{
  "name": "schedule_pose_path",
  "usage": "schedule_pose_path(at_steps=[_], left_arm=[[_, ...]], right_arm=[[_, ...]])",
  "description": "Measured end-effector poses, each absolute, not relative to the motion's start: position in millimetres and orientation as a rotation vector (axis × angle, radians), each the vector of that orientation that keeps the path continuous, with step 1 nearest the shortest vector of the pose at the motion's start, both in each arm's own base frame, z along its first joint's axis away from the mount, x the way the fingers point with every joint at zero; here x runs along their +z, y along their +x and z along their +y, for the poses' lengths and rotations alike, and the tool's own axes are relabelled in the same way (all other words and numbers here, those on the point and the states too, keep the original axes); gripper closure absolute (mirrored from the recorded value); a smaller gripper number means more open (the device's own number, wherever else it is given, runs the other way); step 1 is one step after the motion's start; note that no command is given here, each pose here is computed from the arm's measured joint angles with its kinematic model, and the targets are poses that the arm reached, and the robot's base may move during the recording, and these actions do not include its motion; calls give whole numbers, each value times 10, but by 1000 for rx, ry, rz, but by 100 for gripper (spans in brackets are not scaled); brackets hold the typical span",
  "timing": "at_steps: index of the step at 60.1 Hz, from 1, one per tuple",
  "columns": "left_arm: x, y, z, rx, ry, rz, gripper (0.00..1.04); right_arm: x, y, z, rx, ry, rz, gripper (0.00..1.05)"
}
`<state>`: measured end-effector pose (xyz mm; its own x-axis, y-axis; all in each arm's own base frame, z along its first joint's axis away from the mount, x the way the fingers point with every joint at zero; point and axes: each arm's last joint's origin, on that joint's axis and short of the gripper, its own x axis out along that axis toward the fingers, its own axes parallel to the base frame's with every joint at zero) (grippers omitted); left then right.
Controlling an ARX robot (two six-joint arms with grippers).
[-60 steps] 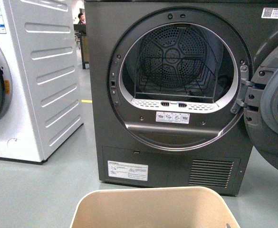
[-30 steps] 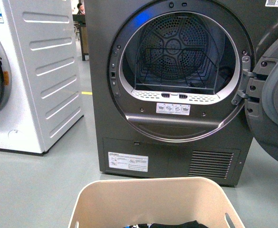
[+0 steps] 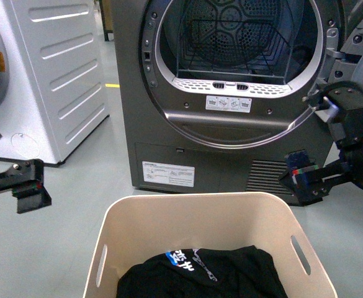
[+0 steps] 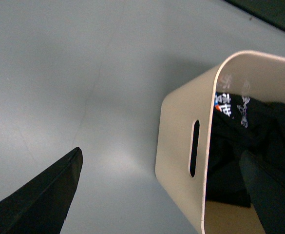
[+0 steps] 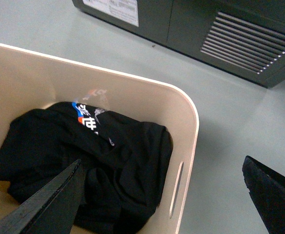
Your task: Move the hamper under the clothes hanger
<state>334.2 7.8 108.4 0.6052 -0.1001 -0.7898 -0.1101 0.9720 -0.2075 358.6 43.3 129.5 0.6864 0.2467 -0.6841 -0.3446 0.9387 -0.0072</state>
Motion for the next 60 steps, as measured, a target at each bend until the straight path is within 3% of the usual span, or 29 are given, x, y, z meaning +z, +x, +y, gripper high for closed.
schedule_pose_path(at_steps=[8,28,60], left_arm=[[928,3501,-124,-81,-229,965,7],[506,3747,-410,-111,-186,1116,7],[294,3937,-672,-132,-170,1187,7]], right_arm=[[1010,3789,480,308,-181,808,8],[599,4023,373,249,-190,886,8],[193,4171,245,195,-224,947,8]])
